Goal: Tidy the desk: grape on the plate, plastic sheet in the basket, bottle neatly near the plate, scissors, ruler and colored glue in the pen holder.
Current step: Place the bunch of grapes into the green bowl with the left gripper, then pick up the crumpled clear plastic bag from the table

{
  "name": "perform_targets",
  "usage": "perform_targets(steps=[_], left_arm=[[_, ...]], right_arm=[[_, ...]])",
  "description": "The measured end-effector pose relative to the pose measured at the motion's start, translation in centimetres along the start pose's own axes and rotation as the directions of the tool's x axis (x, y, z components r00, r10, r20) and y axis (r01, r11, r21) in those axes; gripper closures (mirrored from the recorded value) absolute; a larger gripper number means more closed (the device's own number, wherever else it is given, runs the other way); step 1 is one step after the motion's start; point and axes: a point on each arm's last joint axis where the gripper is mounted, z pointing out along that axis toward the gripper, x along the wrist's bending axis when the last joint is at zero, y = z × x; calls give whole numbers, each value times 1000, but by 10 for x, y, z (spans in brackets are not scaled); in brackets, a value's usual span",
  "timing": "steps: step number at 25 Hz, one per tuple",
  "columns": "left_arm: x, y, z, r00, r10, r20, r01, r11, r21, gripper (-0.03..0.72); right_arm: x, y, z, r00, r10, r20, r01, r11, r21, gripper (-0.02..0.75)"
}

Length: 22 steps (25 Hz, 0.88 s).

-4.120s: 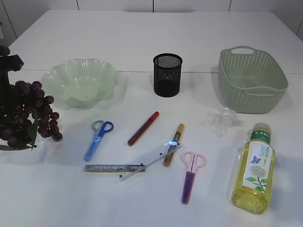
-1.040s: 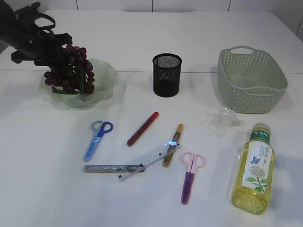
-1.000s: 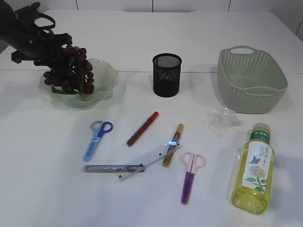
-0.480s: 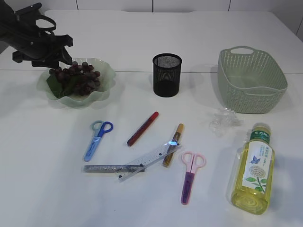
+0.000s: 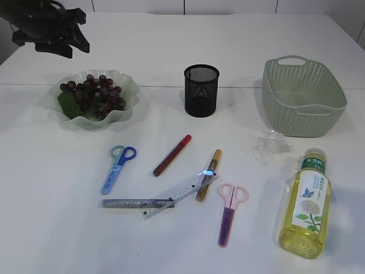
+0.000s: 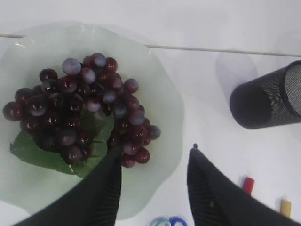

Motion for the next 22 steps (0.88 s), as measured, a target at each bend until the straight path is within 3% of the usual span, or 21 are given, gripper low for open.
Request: perform_targets(steps=[8, 12, 16, 22], left_arm=[[-19, 9, -34, 997, 61, 45, -66, 989, 130, 347], [-17, 5, -39, 997, 77, 7, -77, 975, 209, 346], [-12, 4, -44, 993, 99, -58, -84, 972, 221, 319], [-23, 11, -81, 989, 119, -82, -106, 983, 150, 288]], right_arm=[[0, 3, 0, 1000, 0, -1, 0, 1000, -26, 162], [1, 6, 5, 1000, 10, -16, -10, 1000, 0, 162], [5, 12, 15, 998, 35, -52, -32, 998, 56, 162], [11, 25, 31, 989, 91, -117, -74, 987, 141, 162]])
